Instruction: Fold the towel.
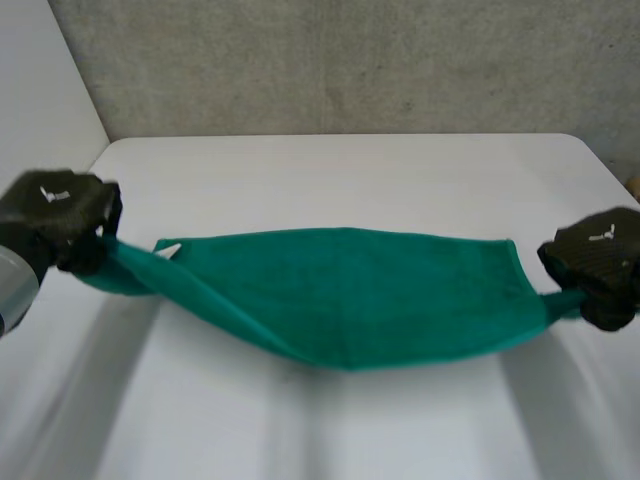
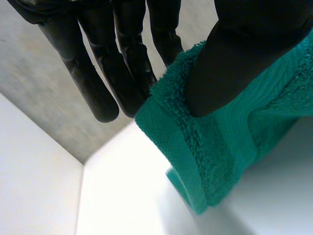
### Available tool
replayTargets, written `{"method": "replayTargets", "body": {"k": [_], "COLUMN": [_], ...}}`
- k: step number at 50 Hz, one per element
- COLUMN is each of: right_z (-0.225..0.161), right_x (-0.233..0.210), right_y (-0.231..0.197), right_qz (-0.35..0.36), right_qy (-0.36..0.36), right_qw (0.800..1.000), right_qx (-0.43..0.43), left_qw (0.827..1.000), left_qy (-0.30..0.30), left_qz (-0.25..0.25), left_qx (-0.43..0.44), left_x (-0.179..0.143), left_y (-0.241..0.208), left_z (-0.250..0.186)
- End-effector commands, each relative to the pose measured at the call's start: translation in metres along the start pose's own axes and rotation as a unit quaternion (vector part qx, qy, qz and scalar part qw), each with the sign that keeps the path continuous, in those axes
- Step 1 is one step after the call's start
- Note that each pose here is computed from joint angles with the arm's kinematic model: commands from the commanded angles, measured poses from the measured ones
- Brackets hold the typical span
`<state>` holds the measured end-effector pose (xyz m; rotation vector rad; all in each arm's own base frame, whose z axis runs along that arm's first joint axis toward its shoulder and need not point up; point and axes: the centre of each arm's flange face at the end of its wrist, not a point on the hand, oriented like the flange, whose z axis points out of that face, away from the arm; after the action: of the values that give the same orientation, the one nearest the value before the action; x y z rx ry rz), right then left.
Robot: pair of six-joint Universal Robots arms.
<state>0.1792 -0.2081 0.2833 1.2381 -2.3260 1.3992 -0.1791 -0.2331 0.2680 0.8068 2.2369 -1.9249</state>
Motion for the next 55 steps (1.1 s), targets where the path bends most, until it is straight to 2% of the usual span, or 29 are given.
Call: {"method": "replayTargets", "body": {"k": [1, 7, 10, 13, 14, 15, 18, 19, 20, 22, 23, 25, 29, 31, 35, 38, 39, 40, 47, 50, 55], "right_z": [0.048, 0.083, 0.111, 0.120, 0.119, 0.111, 0.096, 0.090, 0.081, 0.073, 0.060, 0.048, 0.052, 0.067, 0.084, 0.102, 0.102, 0.104, 0.152, 0.168, 0.168], "right_x": [-0.018, -0.020, 0.001, 0.023, 0.043, 0.066, 0.099, 0.109, 0.122, 0.129, 0.135, 0.134, 0.119, 0.102, 0.082, 0.057, 0.057, 0.052, 0.004, -0.009, -0.014], "right_y": [0.026, 0.032, 0.017, -0.008, -0.033, -0.065, -0.105, -0.115, -0.129, -0.139, -0.148, -0.151, -0.137, -0.122, -0.099, -0.071, -0.071, -0.066, -0.011, 0.009, 0.021], "right_qz": [0.010, 0.008, 0.005, 0.003, 0.010, 0.029, 0.065, 0.075, 0.089, 0.098, 0.097, 0.092, 0.086, 0.084, 0.084, 0.087, 0.087, 0.087, 0.089, 0.090, 0.075], "right_qy": [-0.080, -0.083, -0.037, 0.016, 0.064, 0.122, 0.199, 0.219, 0.246, 0.263, 0.282, 0.287, 0.259, 0.227, 0.189, 0.148, 0.148, 0.140, 0.070, 0.051, 0.037], "right_qw": [0.994, 0.994, 0.998, 1.000, 0.998, 0.988, 0.960, 0.948, 0.928, 0.909, 0.894, 0.888, 0.907, 0.924, 0.944, 0.962, 0.962, 0.964, 0.983, 0.989, 0.994], "right_qx": [-0.071, -0.075, -0.052, -0.017, 0.026, 0.088, 0.187, 0.218, 0.266, 0.307, 0.335, 0.347, 0.321, 0.294, 0.256, 0.212, 0.212, 0.207, 0.142, 0.106, 0.071], "left_qw": [0.994, 0.988, 0.989, 0.994, 0.994, 0.995, 0.986, 0.972, 0.964, 0.947, 0.935, 0.926, 0.937, 0.948, 0.965, 0.971, 0.981, 0.983, 0.996, 0.998, 0.999], "left_qy": [0.053, 0.062, 0.052, 0.022, 0.022, -0.043, -0.100, -0.135, -0.152, -0.173, -0.185, -0.192, -0.176, -0.161, -0.134, -0.121, -0.104, -0.096, -0.057, -0.050, -0.043], "left_qz": [0.038, 0.062, 0.072, 0.084, 0.084, 0.087, 0.072, 0.055, 0.043, 0.018, 0.002, -0.004, -0.005, -0.002, 0.000, -0.005, -0.013, -0.017, -0.020, -0.019, -0.017], "left_qx": [-0.092, -0.129, -0.117, -0.061, -0.061, 0.027, 0.116, 0.184, 0.215, 0.268, 0.303, 0.324, 0.302, 0.276, 0.226, 0.206, 0.166, 0.153, 0.060, 0.039, 0.003], "left_x": [0.023, 0.029, 0.028, 0.024, 0.024, 0.007, -0.011, -0.024, -0.031, -0.043, -0.050, -0.054, -0.045, -0.036, -0.021, -0.014, -0.003, 0.002, 0.036, 0.042, 0.043], "left_y": [0.053, 0.079, 0.073, 0.039, 0.039, -0.020, -0.075, -0.110, -0.124, -0.148, -0.162, -0.170, -0.154, -0.134, -0.097, -0.080, -0.050, -0.038, 0.041, 0.054, 0.071], "left_z": [0.023, 0.061, 0.079, 0.105, 0.105, 0.122, 0.124, 0.119, 0.116, 0.106, 0.098, 0.093, 0.097, 0.103, 0.112, 0.115, 0.122, 0.124, 0.135, 0.133, 0.122]}}
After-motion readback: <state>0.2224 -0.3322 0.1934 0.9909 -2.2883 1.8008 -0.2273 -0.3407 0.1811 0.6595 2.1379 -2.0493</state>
